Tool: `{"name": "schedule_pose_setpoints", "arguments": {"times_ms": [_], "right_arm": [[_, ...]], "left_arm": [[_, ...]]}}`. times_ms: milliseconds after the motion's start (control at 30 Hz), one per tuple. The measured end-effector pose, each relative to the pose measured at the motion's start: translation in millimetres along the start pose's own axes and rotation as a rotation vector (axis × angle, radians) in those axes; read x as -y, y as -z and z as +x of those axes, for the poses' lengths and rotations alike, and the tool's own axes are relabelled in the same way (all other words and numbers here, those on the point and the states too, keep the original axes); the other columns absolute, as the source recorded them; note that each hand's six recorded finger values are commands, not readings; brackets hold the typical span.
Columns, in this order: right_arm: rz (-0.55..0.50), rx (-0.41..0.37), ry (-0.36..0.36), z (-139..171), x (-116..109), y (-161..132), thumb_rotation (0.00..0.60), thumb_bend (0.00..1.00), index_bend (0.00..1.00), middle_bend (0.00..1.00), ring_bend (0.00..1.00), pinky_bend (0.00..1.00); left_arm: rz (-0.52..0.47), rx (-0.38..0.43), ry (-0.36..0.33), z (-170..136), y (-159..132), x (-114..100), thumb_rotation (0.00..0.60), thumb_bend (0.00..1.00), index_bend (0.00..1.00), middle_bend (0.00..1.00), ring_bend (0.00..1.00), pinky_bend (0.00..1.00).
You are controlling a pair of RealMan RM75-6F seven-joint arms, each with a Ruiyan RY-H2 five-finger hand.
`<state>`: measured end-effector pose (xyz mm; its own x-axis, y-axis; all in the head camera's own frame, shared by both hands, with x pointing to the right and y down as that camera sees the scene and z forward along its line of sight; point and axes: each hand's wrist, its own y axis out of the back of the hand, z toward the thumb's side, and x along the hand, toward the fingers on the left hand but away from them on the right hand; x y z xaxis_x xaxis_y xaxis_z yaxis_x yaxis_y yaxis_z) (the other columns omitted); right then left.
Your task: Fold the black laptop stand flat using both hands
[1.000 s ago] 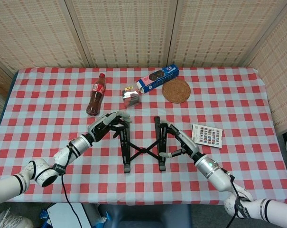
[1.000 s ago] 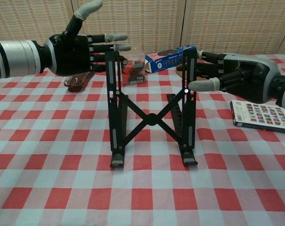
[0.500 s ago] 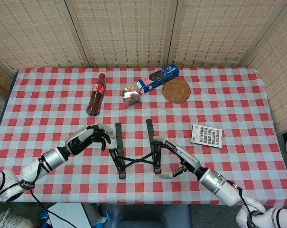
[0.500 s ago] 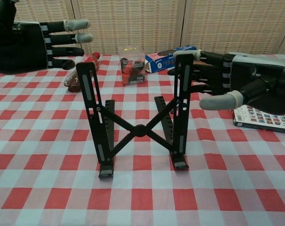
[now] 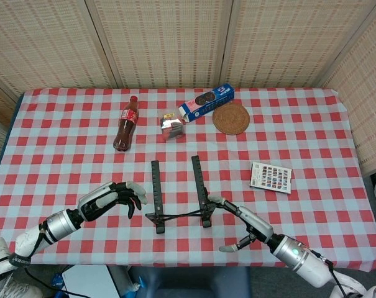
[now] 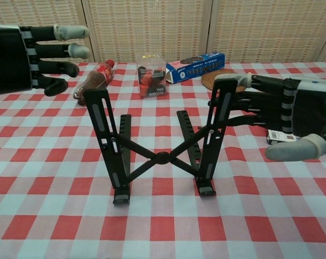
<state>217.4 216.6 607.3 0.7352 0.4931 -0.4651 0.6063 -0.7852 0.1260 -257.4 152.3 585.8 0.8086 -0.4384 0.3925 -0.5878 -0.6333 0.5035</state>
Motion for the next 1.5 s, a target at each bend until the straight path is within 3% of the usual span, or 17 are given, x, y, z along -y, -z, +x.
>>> {"name": "schedule_pose_setpoints", "arguments": {"times_ms": [367, 767, 1167, 1500], "right_arm": [[0.033, -0.021, 0.055, -13.1, -16.5, -5.7, 0.6, 0.05, 0.05, 0.14, 0.0, 0.06], [-0.052, 0.029, -0.014, -54.9, 5.3, 22.8, 0.6, 0.07, 0.05, 0.14, 0.0, 0.06], [-0.11, 0.093, -0.055, -47.3, 25.2, 50.0, 0.6, 0.13, 0.05, 0.14, 0.0, 0.06], [-0.149, 0.087, -0.047, -38.8, 26.5, 51.7, 0.6, 0.17, 0.05, 0.14, 0.0, 0.06]], "left_arm": [[0.028, 0.009, -0.039, -4.6, -2.4, -5.8, 0.221, 0.15, 0.31, 0.38, 0.41, 0.55], [0.04, 0.007, -0.044, -6.5, -4.3, -4.2, 0.221, 0.15, 0.31, 0.38, 0.41, 0.55], [0.04, 0.003, -0.05, -5.9, -4.0, -6.1, 0.221, 0.15, 0.31, 0.38, 0.41, 0.55], [0.049, 0.003, -0.067, -5.1, -3.6, -10.4, 0.22, 0.15, 0.31, 0.38, 0.41, 0.55]]}}
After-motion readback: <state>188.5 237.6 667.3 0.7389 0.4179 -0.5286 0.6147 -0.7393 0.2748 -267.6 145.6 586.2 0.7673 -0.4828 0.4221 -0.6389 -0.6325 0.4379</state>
